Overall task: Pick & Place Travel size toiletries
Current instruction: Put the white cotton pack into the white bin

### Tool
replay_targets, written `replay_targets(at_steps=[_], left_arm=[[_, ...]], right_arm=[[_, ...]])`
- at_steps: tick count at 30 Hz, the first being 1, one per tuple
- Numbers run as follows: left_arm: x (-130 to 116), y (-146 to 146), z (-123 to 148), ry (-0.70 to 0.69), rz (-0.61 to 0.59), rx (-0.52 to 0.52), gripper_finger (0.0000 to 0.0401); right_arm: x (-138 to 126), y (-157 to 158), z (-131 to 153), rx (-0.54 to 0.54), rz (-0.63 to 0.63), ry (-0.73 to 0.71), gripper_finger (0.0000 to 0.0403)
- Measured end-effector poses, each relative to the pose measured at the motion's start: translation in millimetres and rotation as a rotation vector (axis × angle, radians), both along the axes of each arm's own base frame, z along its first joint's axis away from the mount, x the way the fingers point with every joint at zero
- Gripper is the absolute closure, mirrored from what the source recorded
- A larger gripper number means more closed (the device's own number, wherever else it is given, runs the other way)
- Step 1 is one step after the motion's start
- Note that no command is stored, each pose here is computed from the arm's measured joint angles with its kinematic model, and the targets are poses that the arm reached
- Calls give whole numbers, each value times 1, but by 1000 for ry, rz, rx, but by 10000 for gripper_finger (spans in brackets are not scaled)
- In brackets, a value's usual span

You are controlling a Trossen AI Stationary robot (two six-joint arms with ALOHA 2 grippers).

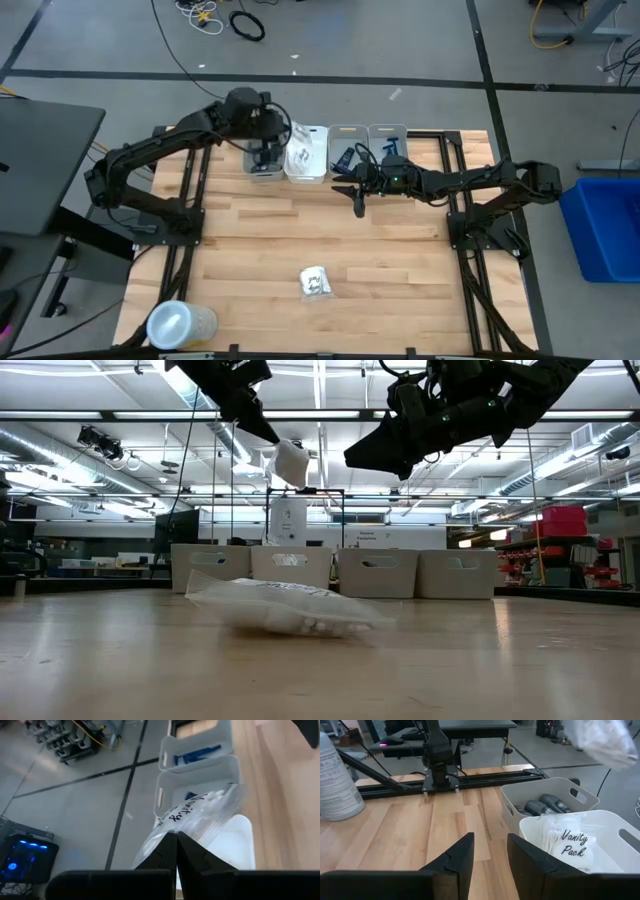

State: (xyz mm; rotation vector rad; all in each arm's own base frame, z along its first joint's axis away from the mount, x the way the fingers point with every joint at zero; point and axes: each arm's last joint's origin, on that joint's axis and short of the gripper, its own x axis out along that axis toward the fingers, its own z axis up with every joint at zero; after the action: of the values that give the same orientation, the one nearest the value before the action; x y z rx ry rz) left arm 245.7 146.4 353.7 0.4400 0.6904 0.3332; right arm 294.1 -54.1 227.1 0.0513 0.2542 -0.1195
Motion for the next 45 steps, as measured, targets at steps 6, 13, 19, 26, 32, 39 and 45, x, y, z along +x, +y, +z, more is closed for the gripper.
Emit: replay_targets(at_steps=[6, 13, 19, 26, 32, 39, 45], left_arm=[[-4, 11, 4, -55, 5, 6, 397], [-3, 16, 3, -68, -2, 6, 397], [14, 23, -14, -43, -76, -28, 397], [37, 37, -41, -6, -122, -57, 398], [49, 44, -64, 54, -136, -89, 398], [53, 47, -72, 77, -169, -75, 398], [50, 51, -72, 91, -175, -56, 394]], right_arm=[[0, 0, 0, 0, 0, 0, 279], [0, -1, 0, -4, -17, 1, 279], [0, -1, 0, -4, -17, 1, 281], [0, -1, 0, 13, -31, 0, 281], [0, -1, -1, 17, -33, 9, 283], [-1, -1, -3, 20, -50, 30, 284], [-1, -1, -3, 20, -50, 30, 285]])
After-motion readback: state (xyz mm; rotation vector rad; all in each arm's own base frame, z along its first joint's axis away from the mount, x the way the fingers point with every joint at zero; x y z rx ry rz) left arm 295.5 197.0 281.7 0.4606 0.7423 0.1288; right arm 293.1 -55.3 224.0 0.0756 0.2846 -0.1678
